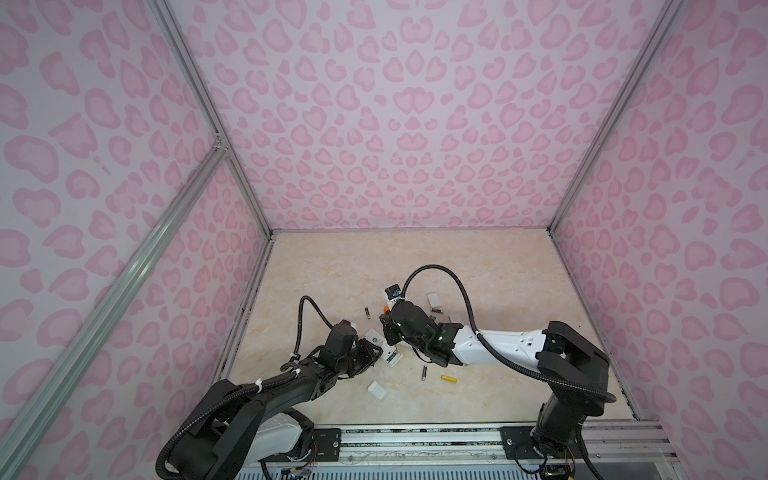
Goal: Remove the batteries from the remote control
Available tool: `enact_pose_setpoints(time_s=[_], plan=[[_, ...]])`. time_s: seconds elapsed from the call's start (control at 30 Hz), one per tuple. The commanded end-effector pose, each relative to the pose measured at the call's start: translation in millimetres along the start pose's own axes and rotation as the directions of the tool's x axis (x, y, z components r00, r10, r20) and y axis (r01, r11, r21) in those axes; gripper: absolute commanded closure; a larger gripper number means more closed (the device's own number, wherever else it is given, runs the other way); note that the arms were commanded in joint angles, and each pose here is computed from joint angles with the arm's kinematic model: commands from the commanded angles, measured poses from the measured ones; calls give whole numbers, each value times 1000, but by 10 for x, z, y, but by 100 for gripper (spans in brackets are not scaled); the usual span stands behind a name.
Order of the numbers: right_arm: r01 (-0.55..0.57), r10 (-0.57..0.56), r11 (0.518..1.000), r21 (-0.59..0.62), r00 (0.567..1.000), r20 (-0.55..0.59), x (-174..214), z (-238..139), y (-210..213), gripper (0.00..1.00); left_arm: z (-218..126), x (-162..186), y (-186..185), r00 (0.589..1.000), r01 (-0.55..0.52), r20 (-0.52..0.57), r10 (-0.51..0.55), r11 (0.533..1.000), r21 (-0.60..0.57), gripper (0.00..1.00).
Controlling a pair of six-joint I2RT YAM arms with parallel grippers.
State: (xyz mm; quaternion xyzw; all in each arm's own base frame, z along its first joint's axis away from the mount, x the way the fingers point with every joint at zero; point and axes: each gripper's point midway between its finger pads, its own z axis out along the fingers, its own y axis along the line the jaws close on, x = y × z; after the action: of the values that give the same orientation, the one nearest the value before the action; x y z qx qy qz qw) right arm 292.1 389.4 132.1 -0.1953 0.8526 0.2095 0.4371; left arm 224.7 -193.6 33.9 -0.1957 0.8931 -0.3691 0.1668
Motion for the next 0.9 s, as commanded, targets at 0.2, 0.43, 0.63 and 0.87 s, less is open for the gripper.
enact_pose_setpoints(time_s=[0.2, 0.43, 0.63, 0.87], plan=[[-9, 9, 1000, 1, 991, 131, -128, -83, -41, 100, -41, -64, -75, 999, -27, 24, 27, 1000, 4, 67], [32, -27, 999, -21, 980, 199, -208, -37, 138, 100, -108, -92, -33, 999, -14, 40, 15, 1000, -9, 65], [57, -52, 998, -16, 975, 217, -159, 7, 201, 100, -135, -139, 0, 999, -13, 51, 14, 1000, -16, 65], [46, -52, 998, 30, 970, 239, -105, 0, 139, 100, -137, -177, 37, 999, -7, 52, 8, 1000, -20, 65]])
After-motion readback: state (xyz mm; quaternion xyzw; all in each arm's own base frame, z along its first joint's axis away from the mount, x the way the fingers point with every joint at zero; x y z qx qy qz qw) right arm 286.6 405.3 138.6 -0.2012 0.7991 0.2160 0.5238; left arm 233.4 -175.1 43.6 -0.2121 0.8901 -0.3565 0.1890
